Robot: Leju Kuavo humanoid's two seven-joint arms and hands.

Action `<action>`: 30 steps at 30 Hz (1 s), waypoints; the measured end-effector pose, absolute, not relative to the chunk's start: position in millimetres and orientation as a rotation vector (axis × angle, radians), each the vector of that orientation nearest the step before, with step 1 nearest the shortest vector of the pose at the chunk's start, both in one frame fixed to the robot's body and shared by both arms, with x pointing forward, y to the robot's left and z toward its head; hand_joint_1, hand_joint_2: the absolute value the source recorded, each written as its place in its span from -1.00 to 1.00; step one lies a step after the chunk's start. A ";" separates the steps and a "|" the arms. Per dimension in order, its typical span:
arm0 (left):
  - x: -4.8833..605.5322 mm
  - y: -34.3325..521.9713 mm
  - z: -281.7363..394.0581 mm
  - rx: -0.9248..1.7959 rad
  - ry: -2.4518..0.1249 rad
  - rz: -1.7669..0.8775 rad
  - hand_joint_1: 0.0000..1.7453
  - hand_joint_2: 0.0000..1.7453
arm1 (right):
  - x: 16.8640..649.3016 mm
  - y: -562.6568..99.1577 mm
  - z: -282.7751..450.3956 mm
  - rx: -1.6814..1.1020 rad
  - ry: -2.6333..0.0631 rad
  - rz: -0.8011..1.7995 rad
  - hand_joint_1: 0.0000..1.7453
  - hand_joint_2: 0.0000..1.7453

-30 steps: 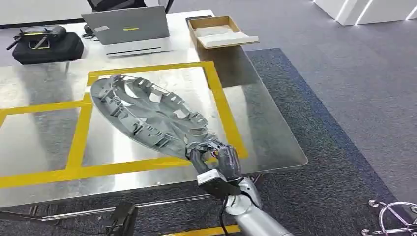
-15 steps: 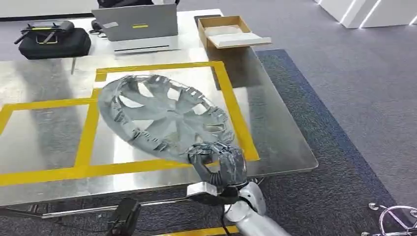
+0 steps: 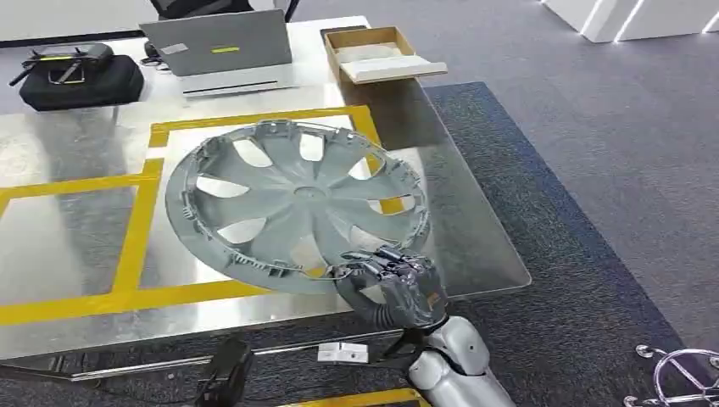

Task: Take the parts from the cabinet and place them on the table.

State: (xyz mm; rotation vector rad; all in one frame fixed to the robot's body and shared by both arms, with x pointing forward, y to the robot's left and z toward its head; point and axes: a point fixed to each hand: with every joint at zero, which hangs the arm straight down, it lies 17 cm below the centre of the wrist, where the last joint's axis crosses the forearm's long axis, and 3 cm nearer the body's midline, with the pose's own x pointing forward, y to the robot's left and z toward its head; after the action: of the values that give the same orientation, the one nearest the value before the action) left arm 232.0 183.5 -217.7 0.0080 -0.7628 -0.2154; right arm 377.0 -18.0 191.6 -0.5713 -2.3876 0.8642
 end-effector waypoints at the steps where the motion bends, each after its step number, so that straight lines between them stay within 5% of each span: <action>1: 232.8 181.4 -217.1 0.003 -0.764 -0.214 -1.00 -1.00 | 377.8 -19.6 192.3 -0.575 -2.387 0.858 1.00 1.00; 30: 234.5 165.2 -212.3 -0.042 -0.782 -0.228 -1.00 -1.00 | 378.7 -32.6 177.6 -0.497 -2.319 0.728 1.00 1.00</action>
State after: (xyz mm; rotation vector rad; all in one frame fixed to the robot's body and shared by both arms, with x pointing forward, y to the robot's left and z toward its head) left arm 234.5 165.2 -212.3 -0.0424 -0.7820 -0.2285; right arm 378.7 -32.6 177.6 -0.4974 -2.3189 0.7281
